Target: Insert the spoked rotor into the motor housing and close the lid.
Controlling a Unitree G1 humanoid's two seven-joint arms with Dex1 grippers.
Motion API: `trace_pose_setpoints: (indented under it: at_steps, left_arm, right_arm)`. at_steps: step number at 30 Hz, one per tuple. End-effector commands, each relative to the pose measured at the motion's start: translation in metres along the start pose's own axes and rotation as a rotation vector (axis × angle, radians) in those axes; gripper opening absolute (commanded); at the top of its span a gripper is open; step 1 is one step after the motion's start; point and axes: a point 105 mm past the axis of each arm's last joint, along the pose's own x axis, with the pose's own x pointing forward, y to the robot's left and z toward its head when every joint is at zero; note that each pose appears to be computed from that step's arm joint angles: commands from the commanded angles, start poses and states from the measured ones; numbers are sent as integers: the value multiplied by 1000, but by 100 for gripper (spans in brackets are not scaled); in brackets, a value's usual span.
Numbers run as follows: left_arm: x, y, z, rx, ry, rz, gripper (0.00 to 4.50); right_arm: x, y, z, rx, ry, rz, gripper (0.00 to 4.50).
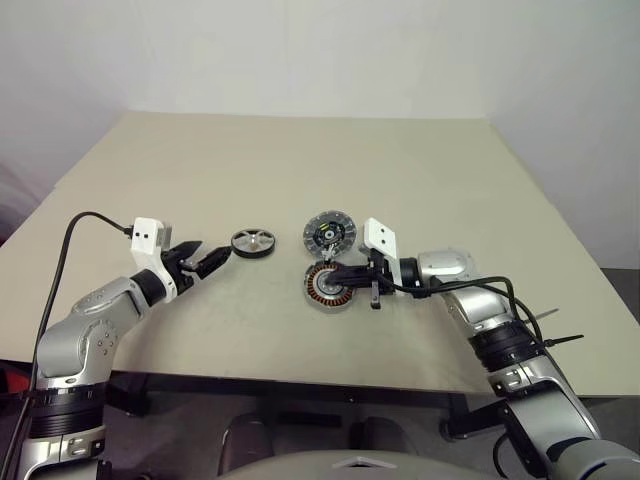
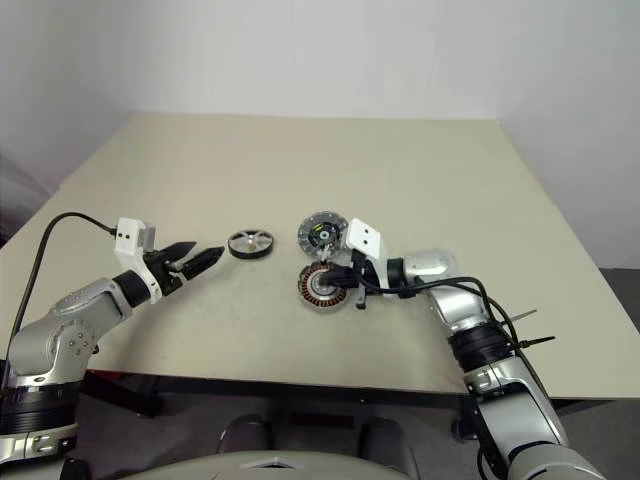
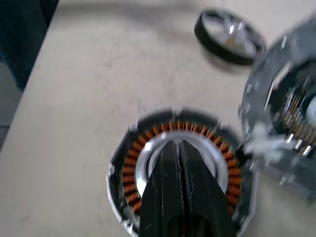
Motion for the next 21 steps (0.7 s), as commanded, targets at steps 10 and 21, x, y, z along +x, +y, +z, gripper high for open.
trace_pose_setpoints:
  at_steps: [10, 21]
  left_arm:
    - [-3, -1, 13, 35, -43, -2, 450]
    - [-3, -1, 14, 37, -42, -1, 450]
  right_arm:
    - [10, 5, -6, 36, 7, -2, 5]
    - [5, 6, 43, -44, -46, -13, 5]
